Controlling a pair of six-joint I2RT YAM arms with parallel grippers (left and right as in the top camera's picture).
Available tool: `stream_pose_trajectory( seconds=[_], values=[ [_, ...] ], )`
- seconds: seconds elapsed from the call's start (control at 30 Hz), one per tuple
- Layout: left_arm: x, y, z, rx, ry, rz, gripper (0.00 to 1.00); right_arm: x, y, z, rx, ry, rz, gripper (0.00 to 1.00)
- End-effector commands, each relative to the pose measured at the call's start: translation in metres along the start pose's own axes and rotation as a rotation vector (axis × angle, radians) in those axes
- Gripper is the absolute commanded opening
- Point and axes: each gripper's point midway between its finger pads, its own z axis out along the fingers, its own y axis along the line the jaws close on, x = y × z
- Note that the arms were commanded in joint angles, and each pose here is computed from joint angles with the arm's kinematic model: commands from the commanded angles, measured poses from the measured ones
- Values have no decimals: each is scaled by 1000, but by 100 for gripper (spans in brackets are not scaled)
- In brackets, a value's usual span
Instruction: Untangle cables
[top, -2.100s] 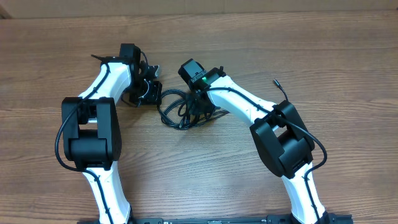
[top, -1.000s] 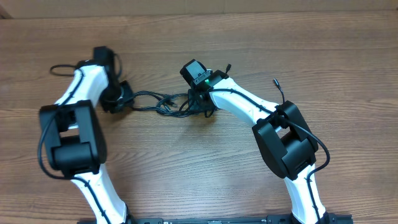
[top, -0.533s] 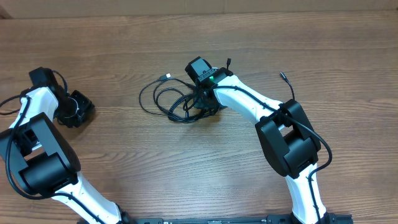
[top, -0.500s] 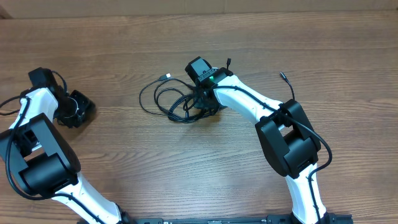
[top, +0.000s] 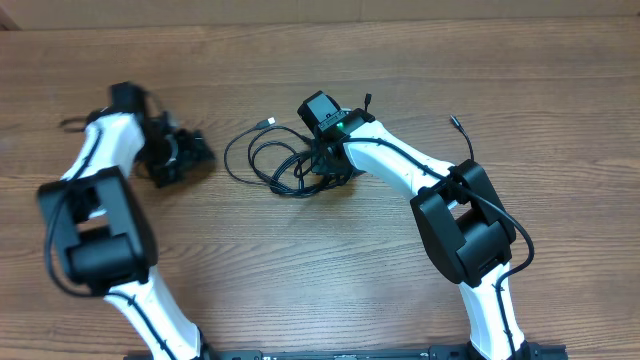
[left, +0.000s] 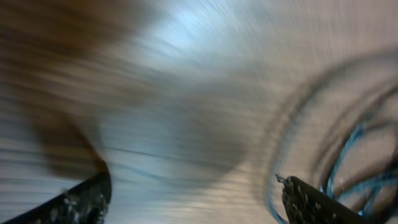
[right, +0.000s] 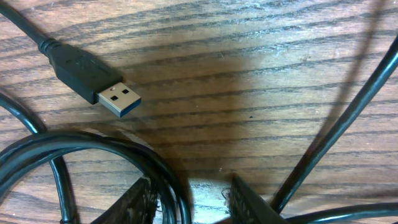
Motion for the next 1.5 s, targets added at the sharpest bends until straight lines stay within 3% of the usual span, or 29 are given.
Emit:
stream_pose_trajectory(
  seconds=[0.0,0.17,0.4,0.53,0.6,0.73,1.07,1.2,1.47],
  values=[
    [13,-19,21,-73,108,96,90,11,-29,19,103,26,11,36],
    [4,-49,11,-177,52,186,96,11,-29,19,103,27,10,36],
    [13,-71,22,-291,21,293,96,11,-29,19,103,26,10,36],
    [0,-73,22,-431,-98,288,89,11,-28,19,97,30,10,36],
    [-7,-80,25,-431,-143,309,80,12,-28,19,99,32,10,37],
    [-11,-83,29,-417,-167,310,71,12,-28,19,100,34,9,37],
    [10,-68,59,-393,-91,404,76,11,-28,19,97,30,10,37],
    [12,-65,63,-392,-89,406,83,12,-28,19,97,31,10,37],
    [-12,-102,14,-333,-120,441,85,11,-28,19,97,30,10,37]
  ],
)
